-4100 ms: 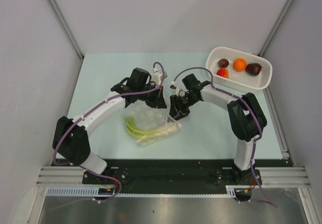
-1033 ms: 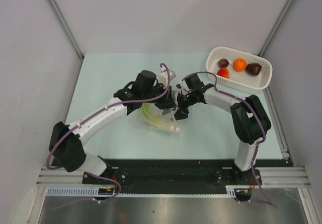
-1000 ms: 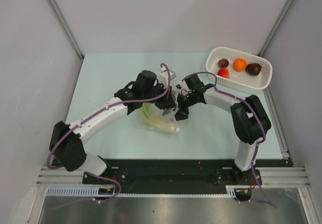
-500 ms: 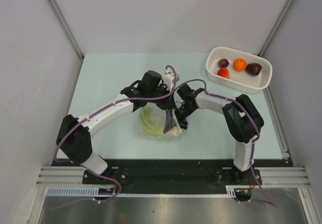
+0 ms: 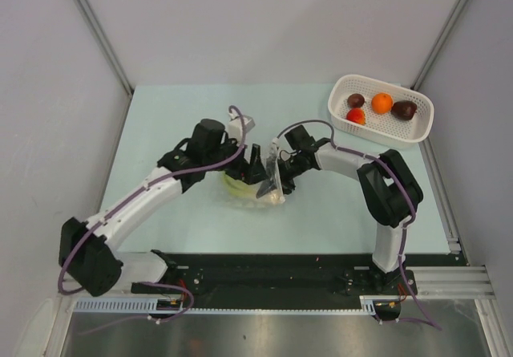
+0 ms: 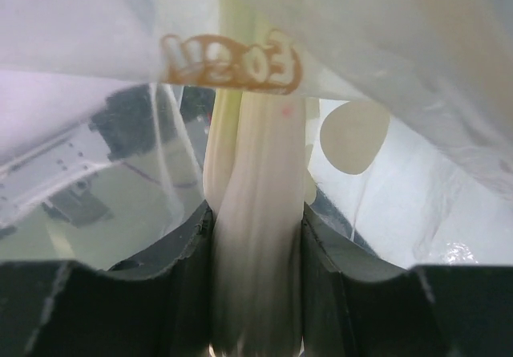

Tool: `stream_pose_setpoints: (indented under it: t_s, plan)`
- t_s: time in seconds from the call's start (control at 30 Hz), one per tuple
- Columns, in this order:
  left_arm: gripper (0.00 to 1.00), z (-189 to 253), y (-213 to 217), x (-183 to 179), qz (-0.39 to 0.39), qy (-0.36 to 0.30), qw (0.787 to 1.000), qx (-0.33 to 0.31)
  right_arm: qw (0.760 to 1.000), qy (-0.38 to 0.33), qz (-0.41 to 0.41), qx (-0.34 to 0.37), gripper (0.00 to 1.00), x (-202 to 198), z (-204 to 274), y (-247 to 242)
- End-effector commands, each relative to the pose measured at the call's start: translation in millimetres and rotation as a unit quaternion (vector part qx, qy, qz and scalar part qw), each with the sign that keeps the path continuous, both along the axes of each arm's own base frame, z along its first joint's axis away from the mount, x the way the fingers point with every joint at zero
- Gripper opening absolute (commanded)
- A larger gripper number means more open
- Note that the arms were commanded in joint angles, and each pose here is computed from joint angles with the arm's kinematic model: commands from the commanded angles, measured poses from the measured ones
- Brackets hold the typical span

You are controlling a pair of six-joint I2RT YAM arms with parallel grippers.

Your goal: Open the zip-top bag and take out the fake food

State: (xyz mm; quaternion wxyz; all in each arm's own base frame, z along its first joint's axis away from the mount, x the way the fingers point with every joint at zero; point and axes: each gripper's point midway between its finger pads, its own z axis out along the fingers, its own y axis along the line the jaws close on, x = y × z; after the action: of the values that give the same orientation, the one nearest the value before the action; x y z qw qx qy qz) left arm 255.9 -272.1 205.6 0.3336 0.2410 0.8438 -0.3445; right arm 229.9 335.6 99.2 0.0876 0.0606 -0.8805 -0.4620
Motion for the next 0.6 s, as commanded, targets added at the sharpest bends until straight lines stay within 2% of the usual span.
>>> stream_pose_setpoints:
  t_s: [0.0,0.17,0.23,0.37,0.57]
  plan:
    - [0.88,16.0,29.0,-17.9,0.044,0.039,0.996,-0.062,0.994,-0.084,-0.045,0.054,0.14,44.2,37.7,10.5]
    - [0.86,-6.9,69.8,-6.6,0.159,0.102,0.978,-0.085,0.989,-0.108,-0.069,0.08,0.13,65.0,50.6,10.6]
    - [0.87,-34.2,91.8,3.4,0.242,0.158,0.953,-0.09,0.986,-0.116,-0.074,0.092,0.12,69.9,58.6,10.6]
    - [0.86,-61.3,102.0,24.2,0.304,0.225,0.916,-0.132,0.984,-0.129,-0.079,0.098,0.12,72.5,68.0,9.2]
    - [0.89,-73.2,111.4,64.7,0.363,0.249,0.885,-0.153,0.985,-0.124,-0.078,0.095,0.12,69.5,68.6,7.8]
